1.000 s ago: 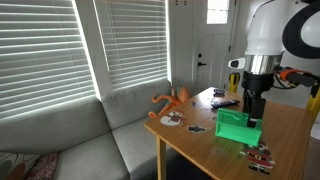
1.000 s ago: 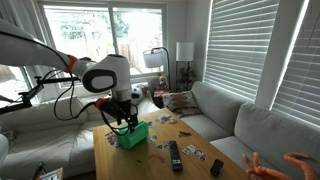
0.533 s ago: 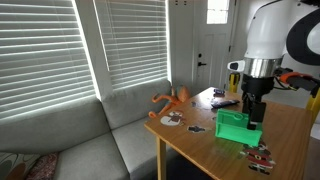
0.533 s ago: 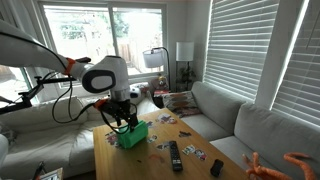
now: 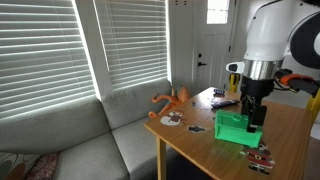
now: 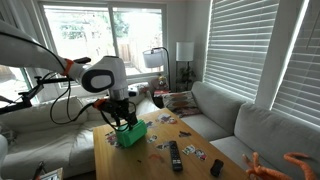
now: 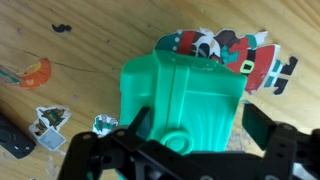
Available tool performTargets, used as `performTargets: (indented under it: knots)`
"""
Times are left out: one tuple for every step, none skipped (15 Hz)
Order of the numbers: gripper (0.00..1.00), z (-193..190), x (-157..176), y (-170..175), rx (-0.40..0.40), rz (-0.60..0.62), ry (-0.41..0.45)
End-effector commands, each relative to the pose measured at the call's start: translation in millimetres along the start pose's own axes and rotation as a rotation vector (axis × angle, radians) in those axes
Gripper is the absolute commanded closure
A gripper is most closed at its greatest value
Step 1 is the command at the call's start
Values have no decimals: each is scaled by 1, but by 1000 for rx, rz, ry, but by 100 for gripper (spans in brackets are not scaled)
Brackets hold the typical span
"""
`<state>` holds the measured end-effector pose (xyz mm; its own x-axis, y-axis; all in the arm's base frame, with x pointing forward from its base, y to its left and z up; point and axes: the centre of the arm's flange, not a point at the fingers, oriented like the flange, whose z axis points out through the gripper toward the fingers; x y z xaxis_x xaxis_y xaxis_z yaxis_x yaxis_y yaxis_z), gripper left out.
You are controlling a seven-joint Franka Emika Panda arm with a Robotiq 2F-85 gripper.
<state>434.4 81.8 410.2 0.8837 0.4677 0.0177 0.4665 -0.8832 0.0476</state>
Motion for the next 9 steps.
performTargets:
  knots:
    - [3,8,-5,-10,-46,-13,-1]
    - [4,9,-5,-11,-54,-20,-3]
    - [7,9,-5,-12,-61,-27,-6]
    - [8,10,-5,-13,-69,-33,-8]
    - [14,10,-5,-14,-77,-39,-10]
    - [16,10,-5,-14,-84,-44,-12]
    - [21,10,-5,-15,-89,-47,-11]
    - [26,8,-5,-16,-98,-50,-7]
    - [31,7,-5,-16,-105,-54,-7]
